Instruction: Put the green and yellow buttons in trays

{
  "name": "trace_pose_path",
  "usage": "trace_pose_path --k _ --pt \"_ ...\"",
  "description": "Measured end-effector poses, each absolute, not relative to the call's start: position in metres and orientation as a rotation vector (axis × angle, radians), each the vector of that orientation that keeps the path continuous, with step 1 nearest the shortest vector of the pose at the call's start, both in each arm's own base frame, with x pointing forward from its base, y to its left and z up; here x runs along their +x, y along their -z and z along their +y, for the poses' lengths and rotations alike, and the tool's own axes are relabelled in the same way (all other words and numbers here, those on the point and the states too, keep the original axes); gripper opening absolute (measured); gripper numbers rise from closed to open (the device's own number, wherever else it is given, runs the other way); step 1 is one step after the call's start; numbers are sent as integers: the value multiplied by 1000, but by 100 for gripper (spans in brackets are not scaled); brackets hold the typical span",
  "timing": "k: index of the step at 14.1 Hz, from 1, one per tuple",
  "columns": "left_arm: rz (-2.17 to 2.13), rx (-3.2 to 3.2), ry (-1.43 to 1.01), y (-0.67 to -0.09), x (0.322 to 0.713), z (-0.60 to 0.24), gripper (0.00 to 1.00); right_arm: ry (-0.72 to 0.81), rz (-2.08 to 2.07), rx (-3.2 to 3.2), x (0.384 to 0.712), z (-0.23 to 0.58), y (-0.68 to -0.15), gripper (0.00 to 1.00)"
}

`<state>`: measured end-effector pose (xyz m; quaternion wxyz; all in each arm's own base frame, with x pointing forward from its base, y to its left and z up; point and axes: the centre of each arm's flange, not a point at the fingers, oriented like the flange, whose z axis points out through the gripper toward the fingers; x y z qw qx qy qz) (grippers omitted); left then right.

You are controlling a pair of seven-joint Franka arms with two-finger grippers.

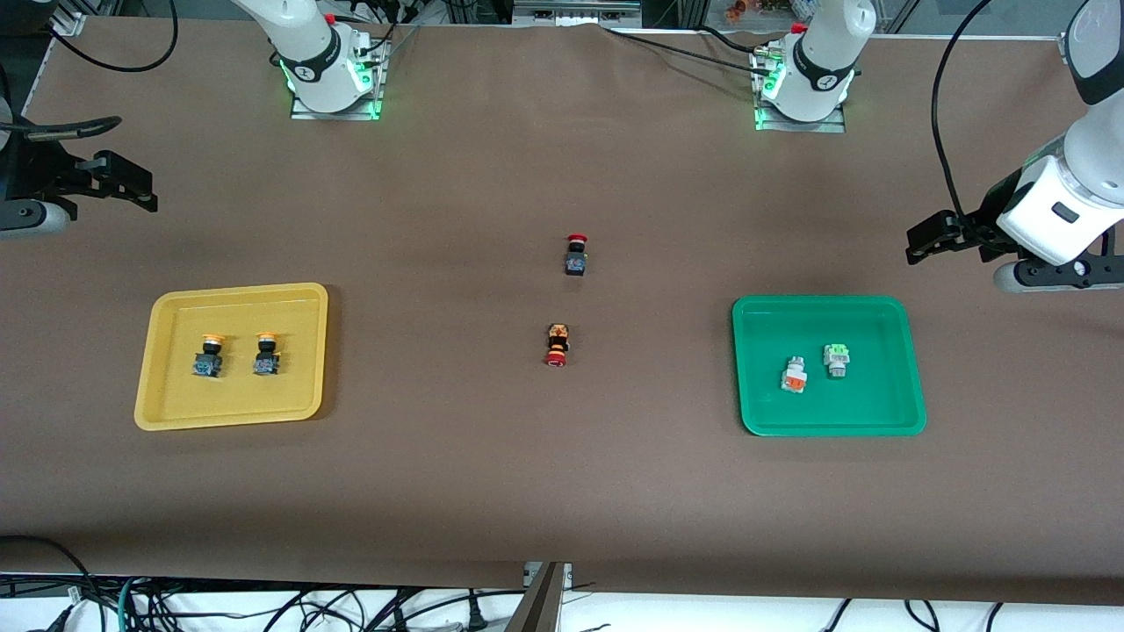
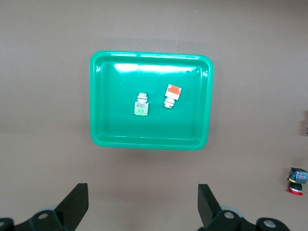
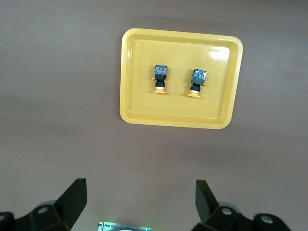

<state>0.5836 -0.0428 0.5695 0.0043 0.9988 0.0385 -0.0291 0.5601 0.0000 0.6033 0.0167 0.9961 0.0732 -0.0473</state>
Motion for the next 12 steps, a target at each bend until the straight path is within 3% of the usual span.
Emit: trace_pose_path --k 12 --pt "166 3129 110 -573 579 -40 100 146 227 3099 560 0 -603 100"
